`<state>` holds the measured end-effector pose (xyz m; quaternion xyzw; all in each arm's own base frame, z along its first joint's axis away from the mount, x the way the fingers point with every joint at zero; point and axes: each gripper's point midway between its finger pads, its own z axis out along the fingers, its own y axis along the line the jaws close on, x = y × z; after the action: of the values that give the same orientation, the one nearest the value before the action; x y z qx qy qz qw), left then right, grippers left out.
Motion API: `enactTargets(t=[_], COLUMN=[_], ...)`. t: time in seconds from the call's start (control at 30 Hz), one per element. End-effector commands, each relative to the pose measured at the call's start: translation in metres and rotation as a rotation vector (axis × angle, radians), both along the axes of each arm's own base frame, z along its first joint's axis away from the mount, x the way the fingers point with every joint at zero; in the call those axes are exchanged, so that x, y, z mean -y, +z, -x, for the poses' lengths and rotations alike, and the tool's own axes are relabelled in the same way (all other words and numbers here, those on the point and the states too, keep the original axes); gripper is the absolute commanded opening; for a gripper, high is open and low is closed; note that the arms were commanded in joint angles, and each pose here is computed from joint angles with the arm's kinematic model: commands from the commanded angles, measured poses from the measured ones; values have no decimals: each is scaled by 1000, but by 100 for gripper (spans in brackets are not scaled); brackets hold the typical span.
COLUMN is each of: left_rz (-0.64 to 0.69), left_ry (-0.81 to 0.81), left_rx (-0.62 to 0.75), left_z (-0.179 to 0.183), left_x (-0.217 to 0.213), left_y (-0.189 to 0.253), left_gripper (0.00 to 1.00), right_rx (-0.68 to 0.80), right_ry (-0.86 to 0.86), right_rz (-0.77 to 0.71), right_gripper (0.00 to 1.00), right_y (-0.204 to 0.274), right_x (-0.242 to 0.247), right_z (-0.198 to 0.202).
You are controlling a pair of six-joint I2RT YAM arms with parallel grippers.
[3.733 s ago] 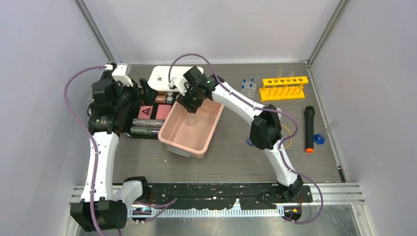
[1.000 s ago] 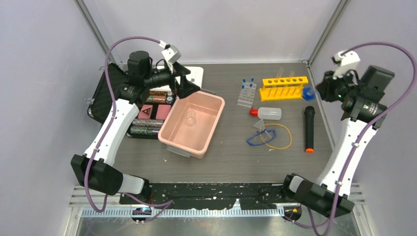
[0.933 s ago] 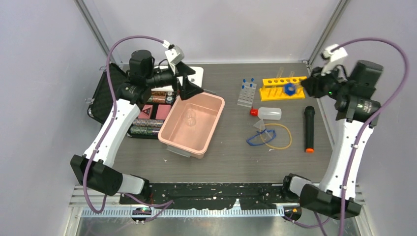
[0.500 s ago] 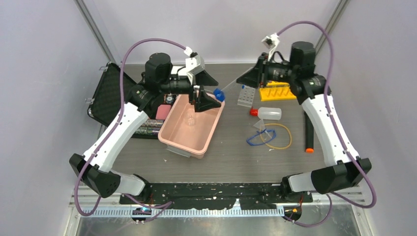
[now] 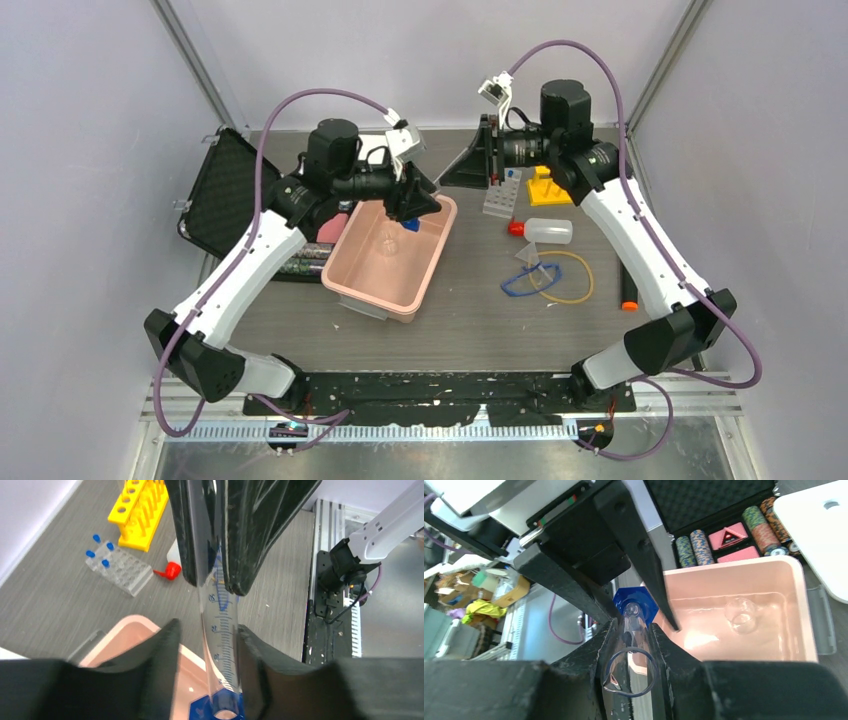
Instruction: Organize the chemistry lab equipment
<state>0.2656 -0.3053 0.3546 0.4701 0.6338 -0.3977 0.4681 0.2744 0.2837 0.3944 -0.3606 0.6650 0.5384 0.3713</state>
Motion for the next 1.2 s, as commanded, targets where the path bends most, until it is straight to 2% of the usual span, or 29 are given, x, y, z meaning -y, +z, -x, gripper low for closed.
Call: enactTargets(t=[0.0, 0.03, 0.07, 0.1, 0.13, 0.17, 0.2, 0.23, 0.33, 0.47, 0.57, 0.67, 0.87, 0.93, 1.07, 1.17], left_rz=[-28, -34, -40, -47, -49, -39, -20, 5, 49, -2, -70, -141, -258, -288, -333, -352], left_ry=[20, 20, 27, 36, 59, 95, 131, 169, 261, 392, 491, 544, 670, 697, 716, 716], left_rx=[23, 16, 4, -14, -47, -107, -174, -267, -413, -465, -555, -649, -657, -644, -673, -692], left_z=[-1, 0, 0, 0, -2, -4, -6, -9, -18, -25, -24, -17, -19, -26, -37, -41], left_x=[-4, -4, -6, -8, -11, -15, -20, -25, -37, -51, -63, -69, -72, -70, -64, -59], left_y=[-5, -7, -9, -13, -17, -22, -28, -38, -64, -106, -145, -180, -221, -229, -248, -260], left_gripper=[31, 24, 16, 5, 0, 0, 0, 0, 0, 0, 0, 0, 3, 5, 8, 10], right_rx=[70, 72, 65, 66, 68, 83, 94, 115, 161, 134, 69, 78, 107, 113, 145, 213], right_ry=[37, 36, 26, 16, -6, -22, -59, -81, -166, -316, -424, -482, -533, -536, -440, -326], right_rz=[-37, -36, -30, -29, -19, -19, -10, -11, 10, 63, 122, 223, 542, 698, 943, 1073], right_gripper=[10, 13, 28, 48, 58, 79, 87, 100, 96, 95, 95, 95, 95, 95, 97, 98], right_y=[22, 22, 20, 21, 21, 25, 26, 31, 32, 10, -14, -40, -109, -138, -184, -216], right_x=[-7, -8, -9, -10, -8, -6, -2, 3, 15, 46, 84, 114, 163, 185, 219, 238], right_z=[4, 3, 0, -4, -8, -10, -16, -16, -23, -45, -66, -75, -73, -72, -71, -74])
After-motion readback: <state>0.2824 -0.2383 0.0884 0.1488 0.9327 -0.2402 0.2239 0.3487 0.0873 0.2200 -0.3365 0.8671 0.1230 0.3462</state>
